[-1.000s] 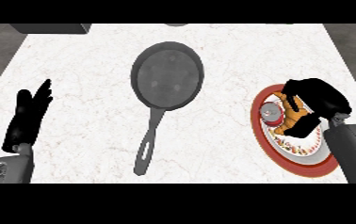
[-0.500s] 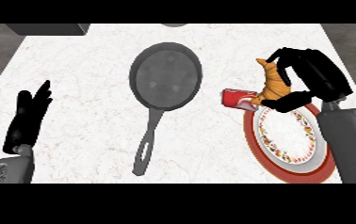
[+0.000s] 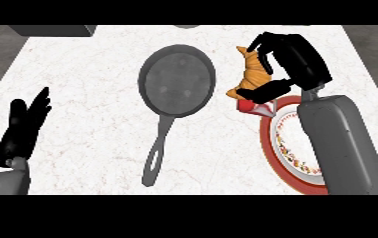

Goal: Pick the croissant from the plate and place it in the pan

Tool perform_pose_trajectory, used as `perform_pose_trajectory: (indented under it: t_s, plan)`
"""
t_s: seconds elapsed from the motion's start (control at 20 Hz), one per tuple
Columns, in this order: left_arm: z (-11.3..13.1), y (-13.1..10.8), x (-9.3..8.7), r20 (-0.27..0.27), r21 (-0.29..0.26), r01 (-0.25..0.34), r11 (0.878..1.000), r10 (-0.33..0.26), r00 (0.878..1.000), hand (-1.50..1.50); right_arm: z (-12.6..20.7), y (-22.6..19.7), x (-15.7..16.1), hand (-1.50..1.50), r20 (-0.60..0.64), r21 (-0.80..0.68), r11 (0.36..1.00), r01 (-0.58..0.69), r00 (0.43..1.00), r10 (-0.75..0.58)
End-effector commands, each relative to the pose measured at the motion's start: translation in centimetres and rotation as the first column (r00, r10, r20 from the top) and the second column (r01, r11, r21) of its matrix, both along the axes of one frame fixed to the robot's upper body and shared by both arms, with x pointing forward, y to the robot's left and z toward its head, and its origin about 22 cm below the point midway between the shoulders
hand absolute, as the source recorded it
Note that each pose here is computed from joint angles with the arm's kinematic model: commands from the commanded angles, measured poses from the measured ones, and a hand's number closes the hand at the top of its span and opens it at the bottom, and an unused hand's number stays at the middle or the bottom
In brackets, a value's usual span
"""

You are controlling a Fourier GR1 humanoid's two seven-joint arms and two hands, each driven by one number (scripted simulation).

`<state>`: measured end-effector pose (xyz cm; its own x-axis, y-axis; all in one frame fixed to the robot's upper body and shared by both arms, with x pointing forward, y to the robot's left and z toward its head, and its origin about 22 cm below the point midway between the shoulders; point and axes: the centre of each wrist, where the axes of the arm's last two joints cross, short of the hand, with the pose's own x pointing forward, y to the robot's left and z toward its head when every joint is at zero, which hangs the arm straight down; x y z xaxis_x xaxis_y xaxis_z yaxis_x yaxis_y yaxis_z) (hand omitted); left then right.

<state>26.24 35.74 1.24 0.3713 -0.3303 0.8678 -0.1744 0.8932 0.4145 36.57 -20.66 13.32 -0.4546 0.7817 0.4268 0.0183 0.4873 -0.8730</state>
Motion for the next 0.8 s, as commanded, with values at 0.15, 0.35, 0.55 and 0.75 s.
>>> perform_pose_trajectory:
  t_s: [0.15, 0.35, 0.55, 0.75]
  plan:
    - [-0.4, -1.2, 1.9, 0.008, -0.001, 0.013, 1.000, -0.012, 1.000, 0.00, -1.6, 8.6, 3.6, 1.50, -0.080, 0.099, 0.995, -0.010, 0.997, 0.018]
    - [0.6, -0.7, 0.7, 0.027, 0.006, 0.015, 1.000, -0.015, 1.000, 0.00, -0.2, 11.5, 5.2, 1.50, -0.143, 0.132, 0.991, 0.009, 0.990, 0.010]
    - [0.0, -2.1, 1.7, 0.030, -0.012, 0.034, 0.999, -0.033, 0.999, 0.00, -3.9, 12.2, 6.2, 1.50, -0.182, 0.104, 0.993, 0.048, 0.983, -0.028]
    - [2.3, -1.4, 3.3, 0.028, 0.021, 0.063, 0.998, -0.064, 0.998, 0.00, -4.5, 12.4, 7.2, 1.50, -0.213, 0.117, 0.991, 0.068, 0.976, -0.042]
